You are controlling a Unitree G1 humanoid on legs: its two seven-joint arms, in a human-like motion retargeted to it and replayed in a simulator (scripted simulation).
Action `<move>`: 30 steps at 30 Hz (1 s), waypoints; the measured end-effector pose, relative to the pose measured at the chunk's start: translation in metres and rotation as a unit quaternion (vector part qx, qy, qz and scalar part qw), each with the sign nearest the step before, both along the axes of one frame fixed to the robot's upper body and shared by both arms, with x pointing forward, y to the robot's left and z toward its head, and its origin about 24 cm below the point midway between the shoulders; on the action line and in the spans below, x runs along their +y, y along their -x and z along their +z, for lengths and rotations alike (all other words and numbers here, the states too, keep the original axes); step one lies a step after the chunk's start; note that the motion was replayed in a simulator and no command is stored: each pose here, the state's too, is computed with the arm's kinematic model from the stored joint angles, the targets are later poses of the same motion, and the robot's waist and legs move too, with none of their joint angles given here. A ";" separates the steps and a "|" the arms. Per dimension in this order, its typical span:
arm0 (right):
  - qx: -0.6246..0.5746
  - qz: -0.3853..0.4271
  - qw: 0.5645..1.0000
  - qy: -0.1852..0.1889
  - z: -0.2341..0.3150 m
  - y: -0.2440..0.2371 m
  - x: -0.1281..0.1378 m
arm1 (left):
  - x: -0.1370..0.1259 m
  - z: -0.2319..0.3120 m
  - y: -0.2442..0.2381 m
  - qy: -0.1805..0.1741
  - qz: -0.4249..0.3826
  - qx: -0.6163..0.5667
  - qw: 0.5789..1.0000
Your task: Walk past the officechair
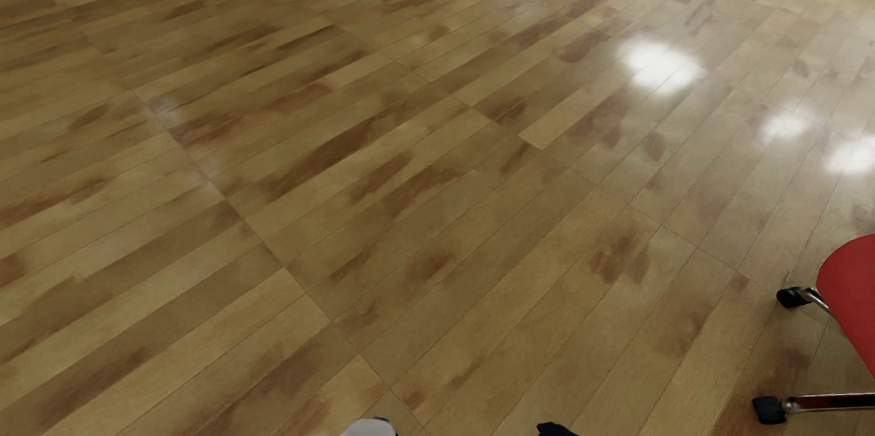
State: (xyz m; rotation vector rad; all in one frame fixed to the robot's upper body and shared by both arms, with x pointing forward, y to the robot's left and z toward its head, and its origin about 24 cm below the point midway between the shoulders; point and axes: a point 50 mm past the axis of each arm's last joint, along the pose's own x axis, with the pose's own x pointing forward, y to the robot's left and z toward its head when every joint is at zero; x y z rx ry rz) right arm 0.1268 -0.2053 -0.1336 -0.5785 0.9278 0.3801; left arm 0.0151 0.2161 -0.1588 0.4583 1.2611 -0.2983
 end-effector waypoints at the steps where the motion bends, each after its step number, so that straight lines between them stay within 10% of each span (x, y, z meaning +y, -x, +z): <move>1: -0.022 -0.005 1.000 -0.001 0.006 -0.013 -0.002 | 0.001 0.000 0.004 -0.002 0.003 0.006 1.000; 20: 0.225 0.011 0.974 0.022 -0.030 0.154 0.002 | 0.020 0.012 -0.039 -0.017 0.045 -0.073 0.996; 30: 0.053 -0.017 0.998 0.008 -0.011 0.040 -0.008 | 0.029 0.006 0.038 -0.040 0.037 0.045 0.998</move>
